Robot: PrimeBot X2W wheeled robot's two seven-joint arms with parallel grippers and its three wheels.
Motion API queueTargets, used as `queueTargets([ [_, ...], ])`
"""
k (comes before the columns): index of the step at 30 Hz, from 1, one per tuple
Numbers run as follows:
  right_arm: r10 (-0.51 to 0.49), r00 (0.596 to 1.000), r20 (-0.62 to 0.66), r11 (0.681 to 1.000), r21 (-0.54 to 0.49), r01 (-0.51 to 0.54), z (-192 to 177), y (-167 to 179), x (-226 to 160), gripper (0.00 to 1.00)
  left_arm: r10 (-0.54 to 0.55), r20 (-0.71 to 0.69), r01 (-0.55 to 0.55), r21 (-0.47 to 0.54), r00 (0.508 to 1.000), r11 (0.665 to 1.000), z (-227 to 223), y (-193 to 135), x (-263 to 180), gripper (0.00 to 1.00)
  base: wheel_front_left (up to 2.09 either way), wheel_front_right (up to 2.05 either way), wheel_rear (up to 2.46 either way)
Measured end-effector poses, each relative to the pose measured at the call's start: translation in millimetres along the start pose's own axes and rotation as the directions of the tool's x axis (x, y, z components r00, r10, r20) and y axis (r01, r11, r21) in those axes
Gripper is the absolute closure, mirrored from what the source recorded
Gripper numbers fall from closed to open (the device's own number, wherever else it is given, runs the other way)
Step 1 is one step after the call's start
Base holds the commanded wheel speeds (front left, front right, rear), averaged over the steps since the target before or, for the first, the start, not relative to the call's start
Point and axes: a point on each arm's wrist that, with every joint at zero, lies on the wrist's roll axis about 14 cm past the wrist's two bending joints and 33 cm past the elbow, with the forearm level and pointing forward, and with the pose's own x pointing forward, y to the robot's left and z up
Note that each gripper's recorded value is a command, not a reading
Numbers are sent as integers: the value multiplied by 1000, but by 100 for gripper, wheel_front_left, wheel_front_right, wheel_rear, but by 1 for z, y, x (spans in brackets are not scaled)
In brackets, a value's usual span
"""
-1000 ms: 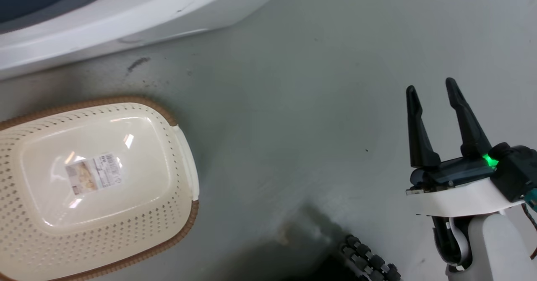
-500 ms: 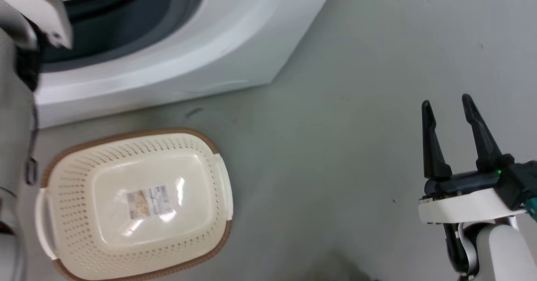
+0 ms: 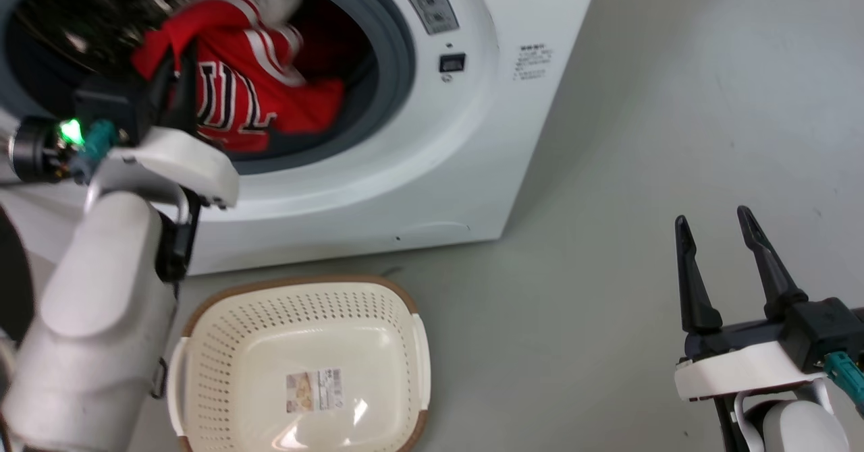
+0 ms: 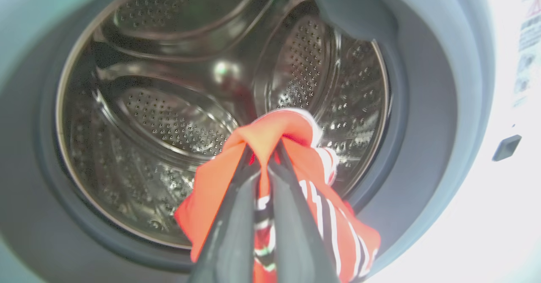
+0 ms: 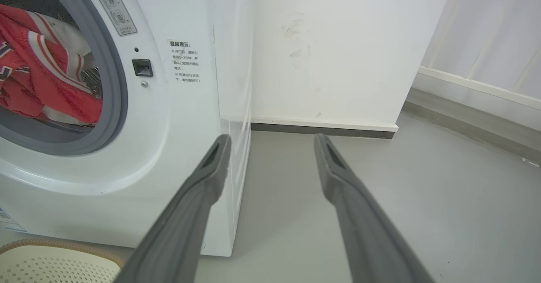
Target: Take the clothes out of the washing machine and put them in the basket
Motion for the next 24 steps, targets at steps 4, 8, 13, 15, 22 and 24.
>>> queueTargets([
  [4, 24, 999, 32, 1000, 7, -24, 11, 8, -5, 0, 5, 65, -5, 0, 998, 1000, 26, -2, -32, 100, 0, 0, 0],
  [8, 45, 997, 62, 999, 14, -46, 21, 16, -4, 0, 21, 105, -21, -1, 994, 1000, 42, 1, -63, 100, 0, 0, 0],
  [13, 70, 995, 76, 997, 19, -71, 25, 24, -3, 0, 30, 70, -28, -28, 997, 999, 29, -1, -101, 100, 0, 0, 0],
  [15, 79, 994, 73, 996, 21, -81, 24, 28, -2, 0, 30, 29, -29, -39, 999, 999, 15, -3, -116, 100, 0, 0, 0],
  [22, 102, 994, 45, 995, 17, -103, 13, 35, 3, 0, 32, -199, -51, -94, 980, 994, -53, -10, -151, 100, 0, 0, 0],
  [24, 108, 993, 37, 994, 16, -108, 9, 37, 7, 0, 22, -286, -56, -111, 958, 992, -79, -14, -162, 100, 0, 0, 0],
])
